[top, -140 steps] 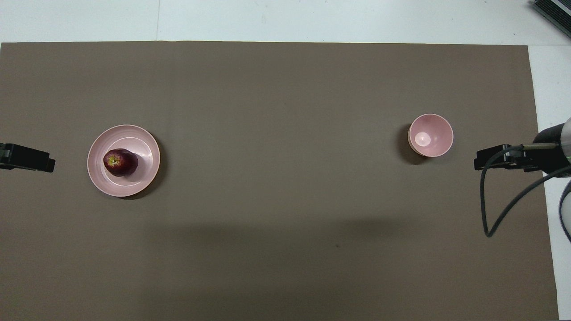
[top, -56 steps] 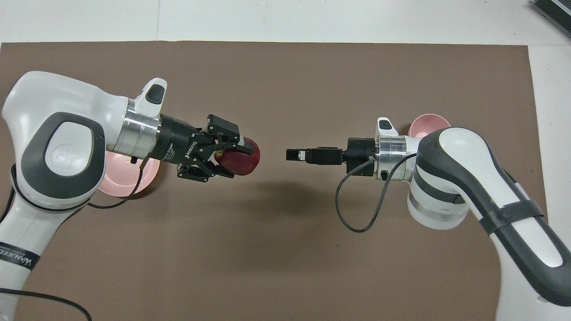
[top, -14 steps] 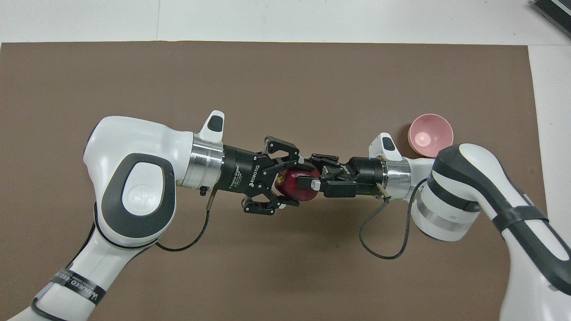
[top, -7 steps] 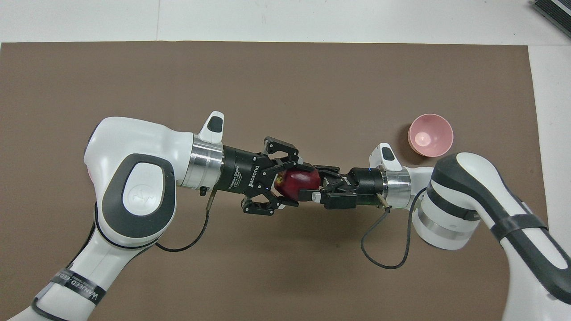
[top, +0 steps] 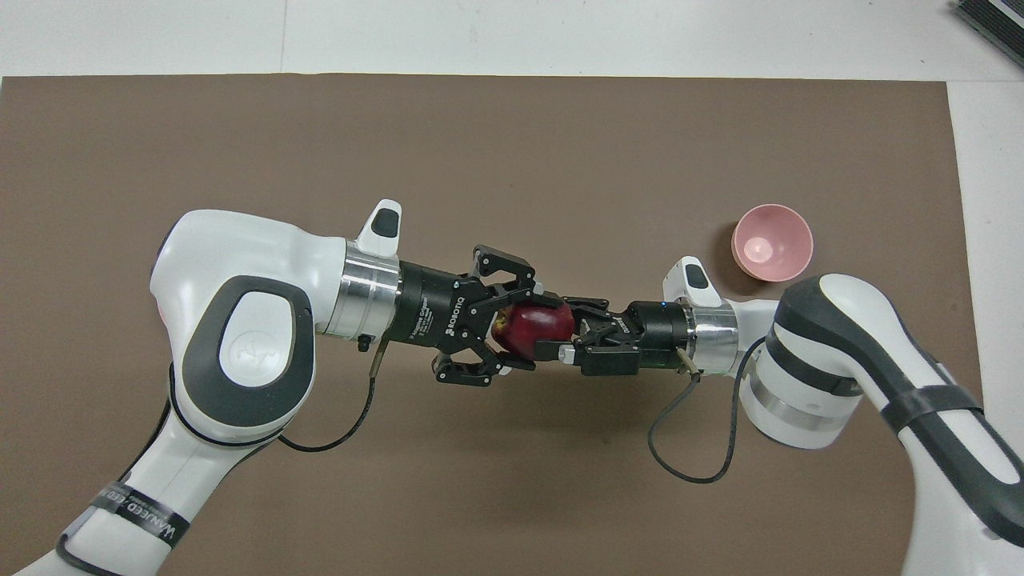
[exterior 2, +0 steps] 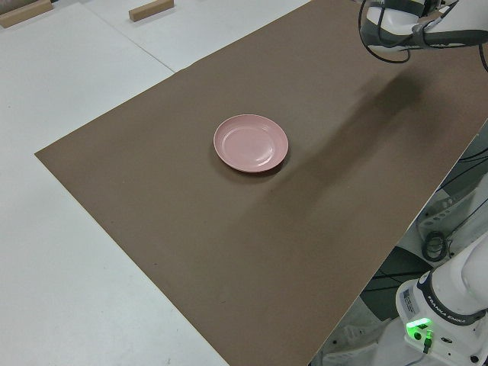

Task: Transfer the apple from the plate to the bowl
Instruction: 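Close the right gripper on the apple held by the left gripper, then open the left gripper and pull back while the right gripper takes the apple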

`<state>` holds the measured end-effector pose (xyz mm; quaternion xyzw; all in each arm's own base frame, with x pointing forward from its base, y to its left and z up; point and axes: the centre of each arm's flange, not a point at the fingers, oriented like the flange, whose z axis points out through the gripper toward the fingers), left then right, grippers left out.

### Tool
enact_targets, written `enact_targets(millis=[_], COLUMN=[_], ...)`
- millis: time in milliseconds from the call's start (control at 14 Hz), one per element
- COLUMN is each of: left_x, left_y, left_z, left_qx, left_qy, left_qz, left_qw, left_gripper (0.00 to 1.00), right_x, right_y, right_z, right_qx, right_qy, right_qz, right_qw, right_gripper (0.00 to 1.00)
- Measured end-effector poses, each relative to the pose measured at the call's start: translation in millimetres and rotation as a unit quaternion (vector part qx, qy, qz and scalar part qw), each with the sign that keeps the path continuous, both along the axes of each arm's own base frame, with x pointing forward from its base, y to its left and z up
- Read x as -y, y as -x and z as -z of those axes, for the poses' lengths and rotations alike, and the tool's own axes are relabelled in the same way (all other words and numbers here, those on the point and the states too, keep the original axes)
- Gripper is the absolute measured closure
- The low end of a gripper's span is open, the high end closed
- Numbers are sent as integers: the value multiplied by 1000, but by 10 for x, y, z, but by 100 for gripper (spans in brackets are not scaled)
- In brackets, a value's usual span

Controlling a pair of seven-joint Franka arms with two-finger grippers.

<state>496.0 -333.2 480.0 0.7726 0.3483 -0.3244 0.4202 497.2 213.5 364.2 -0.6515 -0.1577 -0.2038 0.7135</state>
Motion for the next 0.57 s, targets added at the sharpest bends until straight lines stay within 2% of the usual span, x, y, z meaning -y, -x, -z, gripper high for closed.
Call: enact_targets(millis=[71, 500, 571], left_x=[-2, 0, 10], left_y=[0, 2, 9], left_z=[-5, -6, -15], left_qx=[0, -7, -18], left_qy=[0, -1, -3], left_qz=[0, -3, -8], left_qw=[1000, 1000, 1000], left_gripper=[22, 22, 17], right_x=[3, 4, 9], right_y=[-1, 0, -2], right_z=[-1, 0, 6], right_qx=[0, 0, 1], right_qy=[0, 0, 3], right_qz=[0, 0, 0], right_qw=[1000, 1000, 1000], right_gripper=[16, 16, 16])
